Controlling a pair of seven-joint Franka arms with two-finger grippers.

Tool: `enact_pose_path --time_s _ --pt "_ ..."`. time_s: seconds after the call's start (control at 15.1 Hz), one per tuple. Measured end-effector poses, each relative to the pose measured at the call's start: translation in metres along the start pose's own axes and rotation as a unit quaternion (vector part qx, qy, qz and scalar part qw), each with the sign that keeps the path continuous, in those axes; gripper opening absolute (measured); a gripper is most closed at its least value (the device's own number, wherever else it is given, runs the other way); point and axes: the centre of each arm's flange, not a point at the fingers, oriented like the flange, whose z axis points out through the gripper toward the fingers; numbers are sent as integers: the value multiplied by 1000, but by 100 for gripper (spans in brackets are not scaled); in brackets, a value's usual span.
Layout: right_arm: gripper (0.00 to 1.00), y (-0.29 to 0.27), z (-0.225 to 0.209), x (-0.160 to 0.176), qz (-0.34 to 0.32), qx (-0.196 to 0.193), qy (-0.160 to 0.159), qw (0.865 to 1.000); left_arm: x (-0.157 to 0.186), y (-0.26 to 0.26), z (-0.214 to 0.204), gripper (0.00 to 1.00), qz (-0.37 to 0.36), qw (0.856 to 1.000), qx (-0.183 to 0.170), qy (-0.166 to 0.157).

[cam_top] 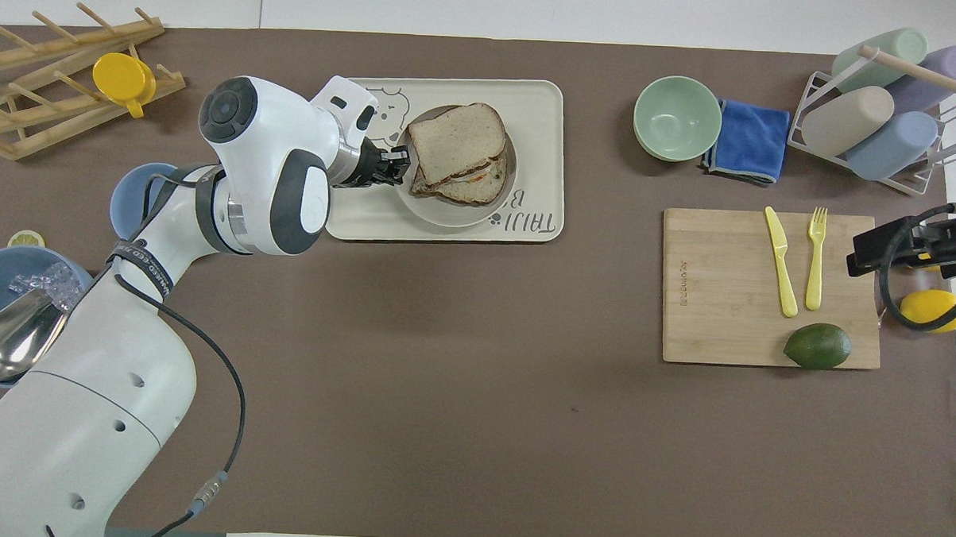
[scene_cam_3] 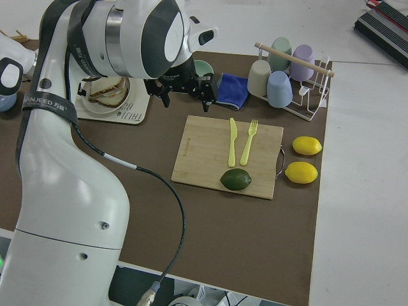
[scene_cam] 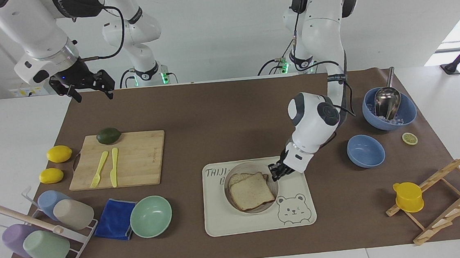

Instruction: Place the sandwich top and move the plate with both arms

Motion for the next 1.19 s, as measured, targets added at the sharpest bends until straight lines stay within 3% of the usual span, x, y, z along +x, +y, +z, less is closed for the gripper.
enact_pose_path --time_s 0.13,0.2,0.46,0.66,0.93,1.19 --pt "100 0 0 0 0 0 0 1000 1 -2 -1 13 3 1000 0 1" --pt "100 0 0 0 0 0 0 1000 2 -2 -2 22 3 1000 0 2" --pt "100 0 0 0 0 0 0 1000 15 -12 -23 66 0 1000 2 23" --pt "100 0 0 0 0 0 0 1000 30 -30 -76 97 6 999 27 44" --pt "100 0 0 0 0 0 0 1000 27 -55 -170 100 23 995 82 44" --pt "100 -2 0 0 -1 0 0 1000 8 -60 -233 100 44 991 123 34"
